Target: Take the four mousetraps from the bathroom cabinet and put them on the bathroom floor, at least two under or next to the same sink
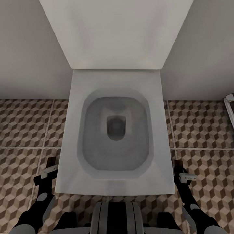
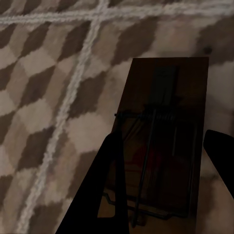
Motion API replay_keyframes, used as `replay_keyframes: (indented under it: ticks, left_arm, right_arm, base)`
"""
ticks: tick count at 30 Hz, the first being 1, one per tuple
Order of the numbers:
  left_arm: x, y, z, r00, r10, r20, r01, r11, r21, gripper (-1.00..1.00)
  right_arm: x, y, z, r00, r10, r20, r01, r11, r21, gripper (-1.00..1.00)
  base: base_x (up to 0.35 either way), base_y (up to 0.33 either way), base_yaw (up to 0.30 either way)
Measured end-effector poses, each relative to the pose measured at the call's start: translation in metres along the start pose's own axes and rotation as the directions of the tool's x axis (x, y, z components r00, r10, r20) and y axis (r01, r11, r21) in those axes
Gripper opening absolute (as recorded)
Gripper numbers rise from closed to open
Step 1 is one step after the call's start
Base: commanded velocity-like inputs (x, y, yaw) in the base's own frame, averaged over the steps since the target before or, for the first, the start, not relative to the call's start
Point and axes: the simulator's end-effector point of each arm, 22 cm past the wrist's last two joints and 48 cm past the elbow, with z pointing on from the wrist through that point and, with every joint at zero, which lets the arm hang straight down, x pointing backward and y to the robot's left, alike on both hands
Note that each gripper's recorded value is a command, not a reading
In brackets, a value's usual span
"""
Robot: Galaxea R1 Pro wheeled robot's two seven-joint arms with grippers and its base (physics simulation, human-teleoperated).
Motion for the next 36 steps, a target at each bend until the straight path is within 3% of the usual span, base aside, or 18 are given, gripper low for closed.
replay_keyframes:
  ticks: [36]
  left_arm:
    - [0.001,0.011,0.005,1.000,0.018,0.001,-0.018,1.000,-0.010,-1.00]
  right_arm:
    - [0.004,0.000,0.000,1.000,-0.001,-0.006,0.001,1.000,-0.001,-1.00]
  base:
    - [0.000,0.000,0.000]
